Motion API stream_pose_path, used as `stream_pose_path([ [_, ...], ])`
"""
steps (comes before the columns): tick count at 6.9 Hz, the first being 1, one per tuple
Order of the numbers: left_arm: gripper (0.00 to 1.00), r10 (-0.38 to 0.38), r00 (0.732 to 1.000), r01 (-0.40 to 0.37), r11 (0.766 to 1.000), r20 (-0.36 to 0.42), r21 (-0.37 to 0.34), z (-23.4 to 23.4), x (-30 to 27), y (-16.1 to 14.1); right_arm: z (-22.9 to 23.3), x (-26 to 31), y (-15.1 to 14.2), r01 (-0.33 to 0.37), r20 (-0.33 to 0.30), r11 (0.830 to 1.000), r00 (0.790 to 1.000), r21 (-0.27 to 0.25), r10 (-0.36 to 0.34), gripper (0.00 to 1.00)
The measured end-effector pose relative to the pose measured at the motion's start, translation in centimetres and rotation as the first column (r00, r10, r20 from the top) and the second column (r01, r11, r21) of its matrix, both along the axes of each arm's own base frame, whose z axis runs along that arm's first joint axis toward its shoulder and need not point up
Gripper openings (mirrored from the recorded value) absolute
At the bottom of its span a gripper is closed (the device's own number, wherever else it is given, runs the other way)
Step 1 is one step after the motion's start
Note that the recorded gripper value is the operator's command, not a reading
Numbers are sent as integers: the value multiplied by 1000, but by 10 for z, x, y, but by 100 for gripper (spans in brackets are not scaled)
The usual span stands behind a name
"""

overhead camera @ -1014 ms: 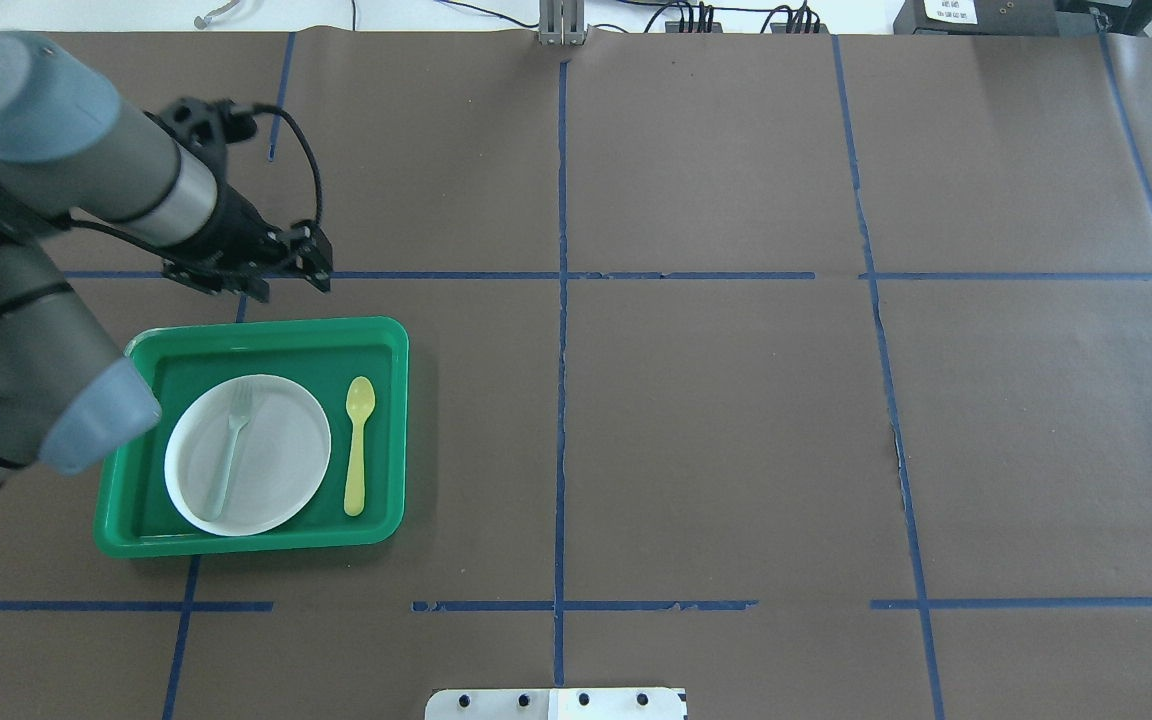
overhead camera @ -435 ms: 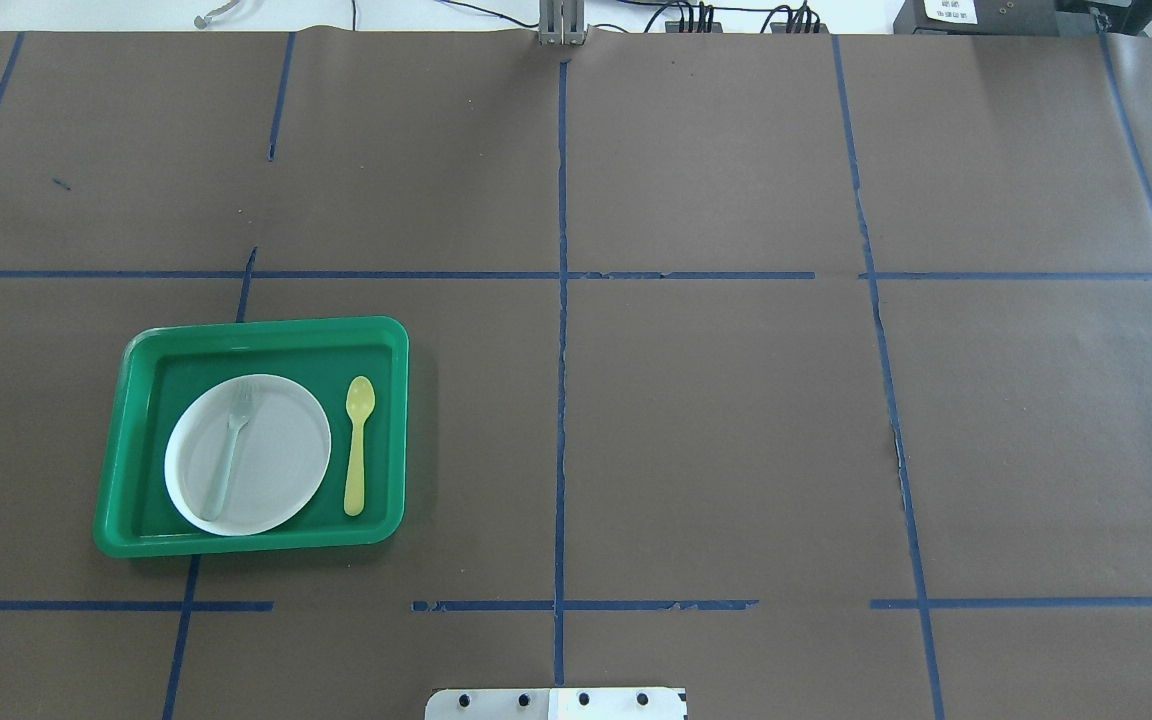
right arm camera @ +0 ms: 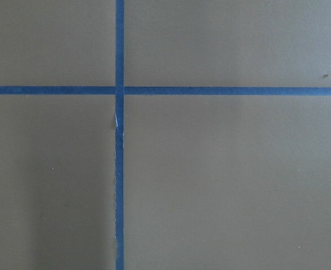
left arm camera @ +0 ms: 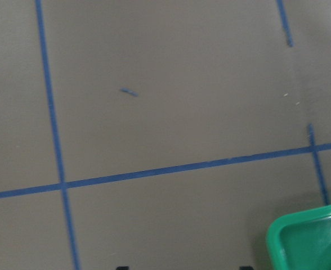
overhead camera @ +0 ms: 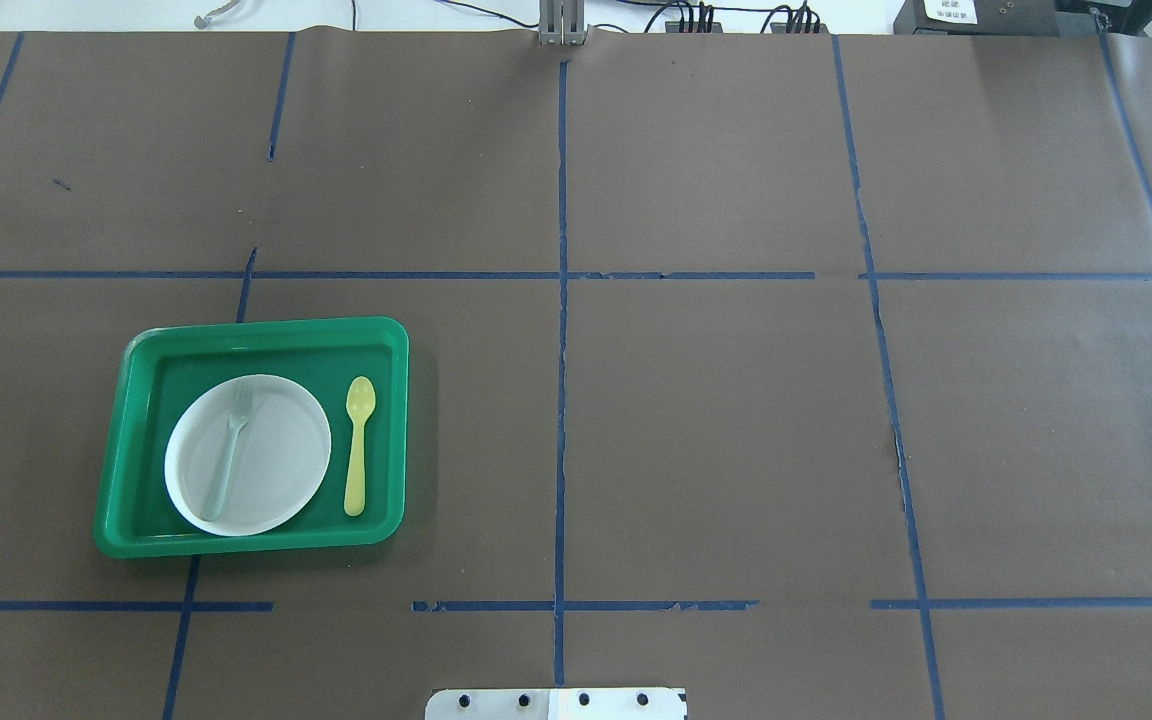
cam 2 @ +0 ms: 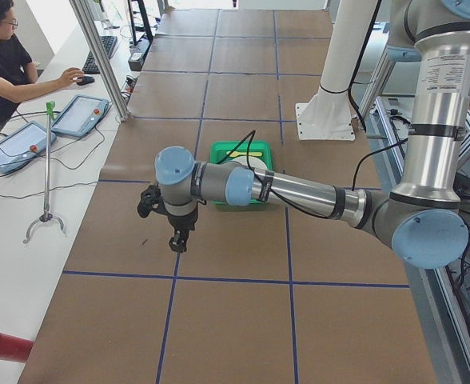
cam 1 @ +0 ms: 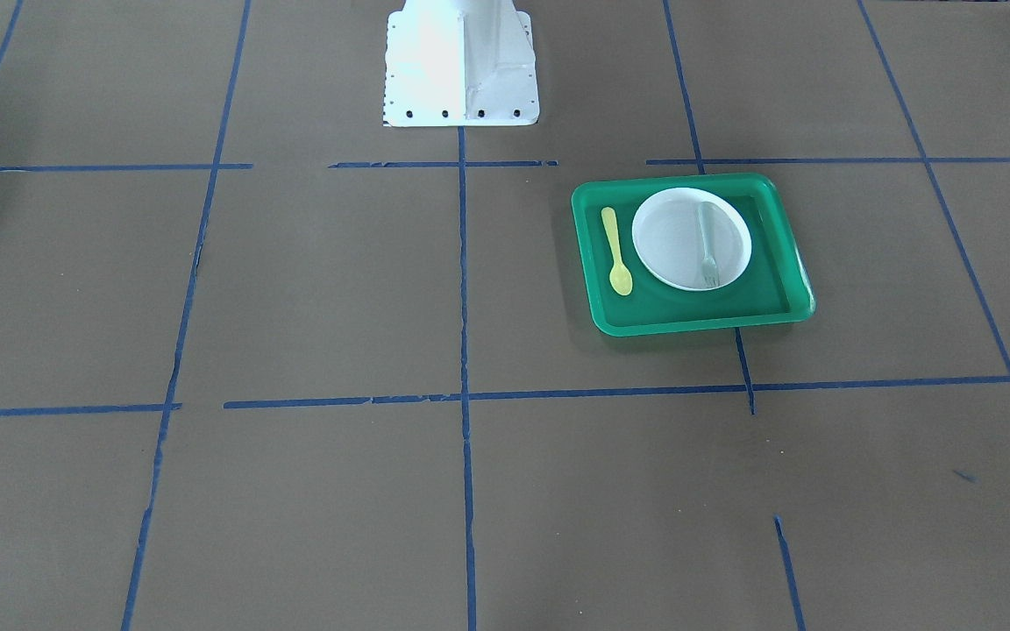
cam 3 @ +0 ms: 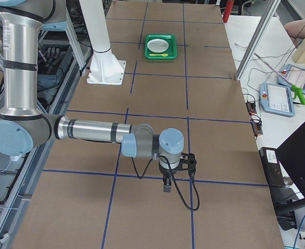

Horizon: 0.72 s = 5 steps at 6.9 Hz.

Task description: Place spoon

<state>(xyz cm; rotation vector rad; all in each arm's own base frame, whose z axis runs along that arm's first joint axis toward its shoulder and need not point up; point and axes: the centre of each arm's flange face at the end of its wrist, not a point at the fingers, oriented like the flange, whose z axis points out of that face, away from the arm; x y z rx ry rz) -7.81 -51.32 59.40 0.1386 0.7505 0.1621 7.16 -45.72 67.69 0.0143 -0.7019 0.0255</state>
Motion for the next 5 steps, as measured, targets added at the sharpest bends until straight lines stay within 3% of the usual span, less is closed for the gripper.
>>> stream_pose_path([
  [1, 75, -13, 1000, 13, 999, -1, -41, 26, -25, 7, 0, 0, 0, 0, 0, 1000, 1000, 0, 0, 100],
  [3, 100, -23, 1000, 22, 994, -10, -111, 36, -39, 13, 0, 0, 0, 0, -1, 1000, 1000, 0, 0, 100],
  [5, 100, -23, 1000, 22, 997, -10, -79, 50, -39, 30, 0, 0, 0, 0, -1, 1000, 1000, 0, 0, 100],
])
